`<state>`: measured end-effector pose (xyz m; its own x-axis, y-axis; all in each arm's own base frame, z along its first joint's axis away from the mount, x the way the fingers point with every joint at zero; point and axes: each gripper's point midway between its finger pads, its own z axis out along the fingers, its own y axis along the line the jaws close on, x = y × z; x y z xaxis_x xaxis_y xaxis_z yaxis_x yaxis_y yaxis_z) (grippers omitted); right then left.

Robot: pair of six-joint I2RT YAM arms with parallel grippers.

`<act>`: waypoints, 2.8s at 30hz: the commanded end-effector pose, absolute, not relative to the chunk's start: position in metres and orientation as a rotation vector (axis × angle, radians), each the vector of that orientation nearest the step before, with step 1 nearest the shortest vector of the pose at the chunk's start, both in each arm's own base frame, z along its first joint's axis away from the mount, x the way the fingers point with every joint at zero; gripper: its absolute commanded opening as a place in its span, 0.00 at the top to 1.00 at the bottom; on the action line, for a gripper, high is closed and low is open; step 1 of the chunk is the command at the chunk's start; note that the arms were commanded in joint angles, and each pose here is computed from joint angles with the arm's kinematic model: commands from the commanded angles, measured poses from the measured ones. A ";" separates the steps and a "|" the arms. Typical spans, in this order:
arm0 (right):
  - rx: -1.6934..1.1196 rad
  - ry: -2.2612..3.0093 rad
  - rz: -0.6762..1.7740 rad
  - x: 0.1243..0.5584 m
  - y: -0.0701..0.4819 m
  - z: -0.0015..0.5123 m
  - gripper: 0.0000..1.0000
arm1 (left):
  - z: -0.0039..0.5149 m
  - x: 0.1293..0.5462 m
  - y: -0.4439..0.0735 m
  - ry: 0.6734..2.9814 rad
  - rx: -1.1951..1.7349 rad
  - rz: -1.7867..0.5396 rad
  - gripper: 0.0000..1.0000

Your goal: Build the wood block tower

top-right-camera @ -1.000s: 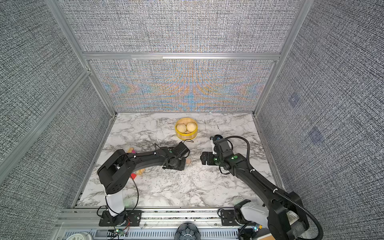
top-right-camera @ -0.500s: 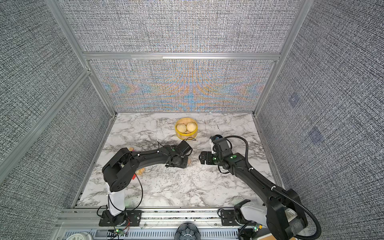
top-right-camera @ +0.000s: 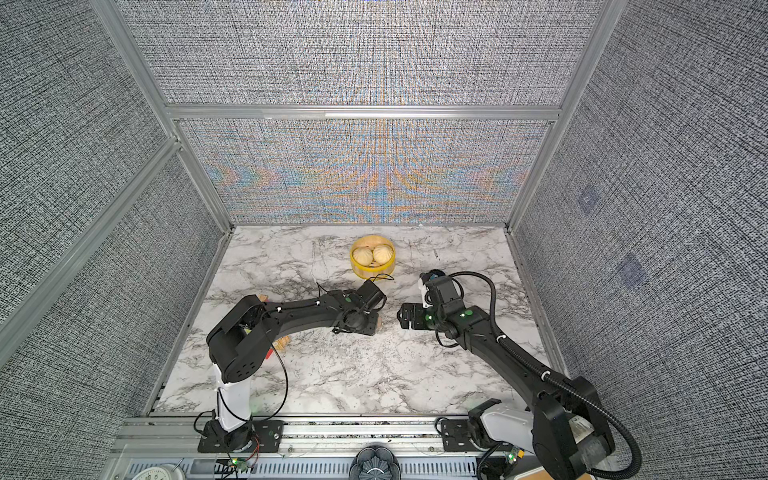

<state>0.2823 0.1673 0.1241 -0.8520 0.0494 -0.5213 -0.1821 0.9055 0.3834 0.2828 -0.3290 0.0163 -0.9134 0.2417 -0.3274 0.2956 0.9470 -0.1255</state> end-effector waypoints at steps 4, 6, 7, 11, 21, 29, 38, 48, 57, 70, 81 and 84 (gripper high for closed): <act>-0.101 2.510 0.586 0.285 0.169 0.129 0.04 | 0.016 0.278 -0.321 2.811 0.420 -0.210 0.29; -0.103 2.507 0.584 0.285 0.169 0.131 0.05 | 0.023 0.278 -0.319 2.801 0.418 -0.203 0.25; -0.102 2.509 0.583 0.285 0.169 0.130 0.04 | 0.026 0.278 -0.317 2.797 0.418 -0.199 0.24; -0.110 2.505 0.580 0.286 0.169 0.133 0.05 | 0.047 0.277 -0.306 2.761 0.398 -0.179 0.20; -0.160 2.494 0.605 0.292 0.186 0.142 0.06 | 0.084 0.271 -0.238 2.667 0.208 -0.071 0.01; -0.325 2.521 0.655 0.309 0.249 0.142 0.17 | 0.103 0.252 -0.175 2.589 0.019 -0.092 0.00; -0.549 2.553 0.766 0.327 0.340 0.126 0.30 | 0.130 0.226 -0.113 2.415 -0.197 -0.175 0.01; -0.723 2.565 0.832 0.337 0.425 0.100 0.33 | 0.172 0.201 -0.067 2.338 -0.327 -0.132 0.01; -0.796 2.536 0.836 0.346 0.477 0.083 0.34 | 0.198 0.178 -0.041 2.267 -0.395 -0.178 0.00; -0.903 2.524 0.796 0.342 0.514 0.060 0.34 | 0.205 0.169 -0.029 2.246 -0.446 -0.168 0.01; -0.947 2.529 0.732 0.335 0.521 0.047 0.36 | 0.206 0.166 -0.025 2.232 -0.461 -0.175 0.00; -0.952 2.526 0.708 0.333 0.522 0.044 0.41 | 0.206 0.166 -0.026 2.230 -0.458 -0.176 0.00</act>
